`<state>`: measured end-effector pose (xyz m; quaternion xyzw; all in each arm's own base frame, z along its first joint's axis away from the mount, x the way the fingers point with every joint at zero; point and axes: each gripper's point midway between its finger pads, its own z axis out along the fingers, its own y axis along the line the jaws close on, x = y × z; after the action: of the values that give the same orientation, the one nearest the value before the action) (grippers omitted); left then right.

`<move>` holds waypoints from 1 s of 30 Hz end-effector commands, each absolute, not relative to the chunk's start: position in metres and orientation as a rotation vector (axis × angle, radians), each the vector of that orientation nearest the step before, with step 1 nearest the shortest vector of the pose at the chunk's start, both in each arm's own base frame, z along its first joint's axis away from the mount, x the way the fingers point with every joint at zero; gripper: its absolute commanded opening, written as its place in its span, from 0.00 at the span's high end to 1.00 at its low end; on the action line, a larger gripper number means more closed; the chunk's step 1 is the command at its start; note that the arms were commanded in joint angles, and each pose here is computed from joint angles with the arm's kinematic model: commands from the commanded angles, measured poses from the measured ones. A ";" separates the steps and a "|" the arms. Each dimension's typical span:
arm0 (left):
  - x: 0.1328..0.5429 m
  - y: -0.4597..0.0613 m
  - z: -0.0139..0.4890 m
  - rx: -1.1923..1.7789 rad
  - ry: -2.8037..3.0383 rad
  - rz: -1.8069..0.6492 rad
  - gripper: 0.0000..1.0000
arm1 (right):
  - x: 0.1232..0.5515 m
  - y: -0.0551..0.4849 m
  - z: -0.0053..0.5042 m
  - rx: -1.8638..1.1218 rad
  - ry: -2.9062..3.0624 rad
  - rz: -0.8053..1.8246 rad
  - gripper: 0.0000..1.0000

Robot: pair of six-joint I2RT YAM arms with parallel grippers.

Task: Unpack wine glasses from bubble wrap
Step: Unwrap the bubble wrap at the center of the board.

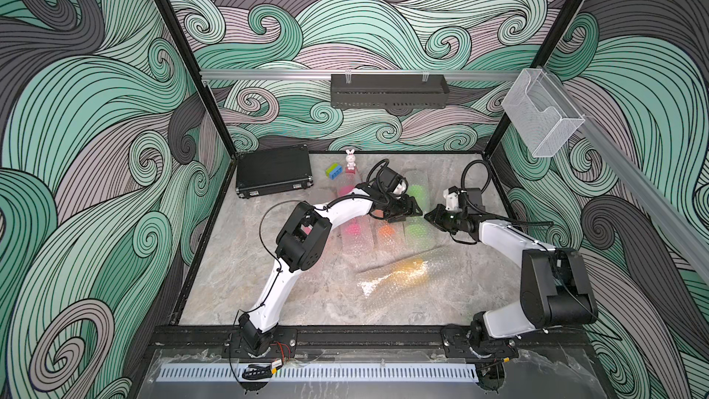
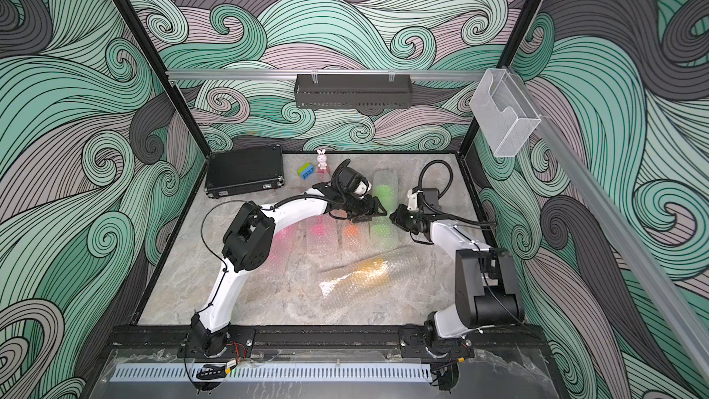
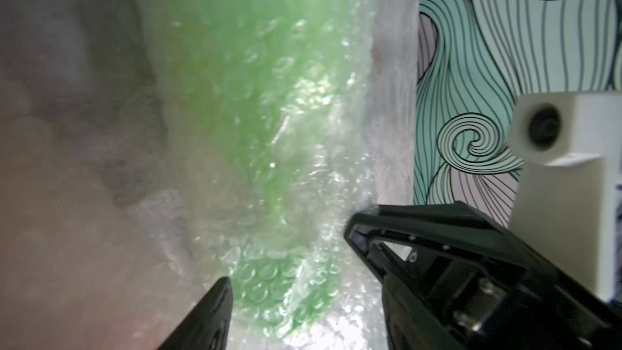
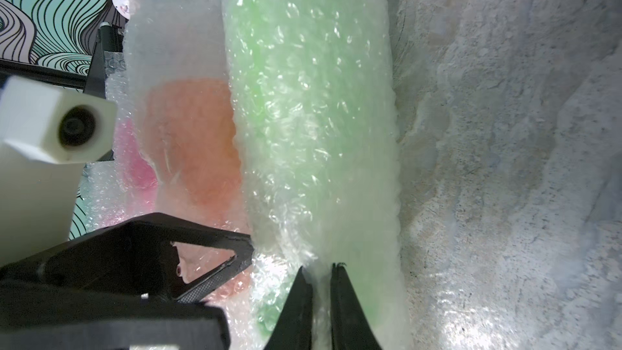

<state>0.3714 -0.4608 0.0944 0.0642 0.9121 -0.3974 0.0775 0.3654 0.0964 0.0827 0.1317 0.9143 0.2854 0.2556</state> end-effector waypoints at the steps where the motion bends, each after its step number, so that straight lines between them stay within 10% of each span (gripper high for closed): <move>1: 0.374 -0.451 0.083 0.226 2.776 -1.048 0.29 | 0.366 0.098 0.091 0.343 2.449 0.808 0.84; 7: 0.375 -0.452 0.073 0.231 2.798 -1.032 0.33 | 0.366 0.100 0.089 0.339 2.452 0.818 0.84; 30: 0.372 -0.462 0.086 0.275 2.771 -1.115 1.00 | 0.367 0.092 0.095 0.255 2.478 0.692 0.60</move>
<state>0.3729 -0.4570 0.0679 0.0797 0.9269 -0.3609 0.0650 0.3629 0.0969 0.0817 0.1081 0.9197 0.2778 0.2554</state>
